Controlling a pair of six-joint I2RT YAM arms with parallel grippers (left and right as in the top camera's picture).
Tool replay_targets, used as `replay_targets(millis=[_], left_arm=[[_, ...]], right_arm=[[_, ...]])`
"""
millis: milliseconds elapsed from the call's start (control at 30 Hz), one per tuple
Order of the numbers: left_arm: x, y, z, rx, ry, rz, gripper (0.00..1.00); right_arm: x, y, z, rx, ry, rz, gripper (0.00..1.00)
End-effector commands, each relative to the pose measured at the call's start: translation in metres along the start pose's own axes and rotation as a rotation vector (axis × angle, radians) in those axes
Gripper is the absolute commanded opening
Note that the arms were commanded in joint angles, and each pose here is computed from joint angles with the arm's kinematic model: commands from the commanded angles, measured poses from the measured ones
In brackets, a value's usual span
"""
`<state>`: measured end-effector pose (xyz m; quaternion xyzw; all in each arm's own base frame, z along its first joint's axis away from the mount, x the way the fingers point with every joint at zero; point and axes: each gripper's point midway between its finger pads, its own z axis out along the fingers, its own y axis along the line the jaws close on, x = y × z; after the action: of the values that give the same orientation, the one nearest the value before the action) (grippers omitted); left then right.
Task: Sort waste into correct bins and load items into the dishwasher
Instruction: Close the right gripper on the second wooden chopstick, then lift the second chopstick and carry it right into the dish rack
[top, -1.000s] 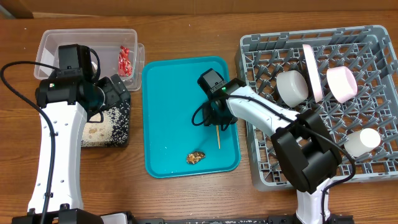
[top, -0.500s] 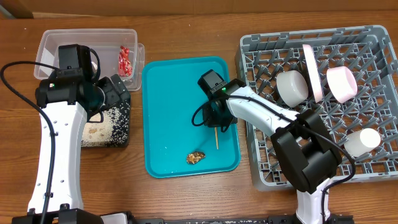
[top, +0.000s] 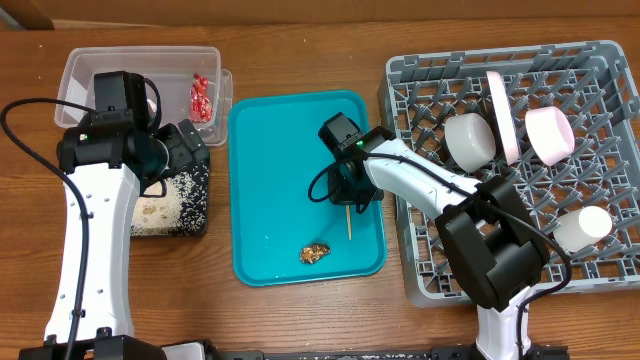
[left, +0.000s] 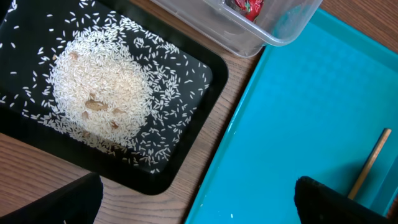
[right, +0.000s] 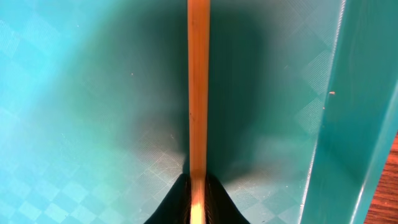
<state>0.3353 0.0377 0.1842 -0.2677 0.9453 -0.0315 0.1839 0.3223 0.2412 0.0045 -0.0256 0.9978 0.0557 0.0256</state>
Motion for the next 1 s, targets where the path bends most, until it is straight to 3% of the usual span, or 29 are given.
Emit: replay_targets(millis=[0,433,733,967], left_arm=[[-0.008,0.000,-0.011,0.004,-0.041,-0.013,1.00],[-0.008,0.000,-0.011,0.004,-0.041,-0.013,1.00],[-0.008,0.000,-0.011,0.004,-0.041,-0.013,1.00],[-0.008,0.000,-0.011,0.004,-0.041,-0.013,1.00]], right_arm=[[0.012,-0.012,0.017,0.048,0.045,0.012,0.09],[0.022,-0.007,0.000,0.016,0.090,0.010,0.04],[0.009,0.006,-0.100,-0.064,-0.067,-0.150,0.04],[0.017,-0.027,-0.150,-0.033,-0.110,-0.169,0.04]])
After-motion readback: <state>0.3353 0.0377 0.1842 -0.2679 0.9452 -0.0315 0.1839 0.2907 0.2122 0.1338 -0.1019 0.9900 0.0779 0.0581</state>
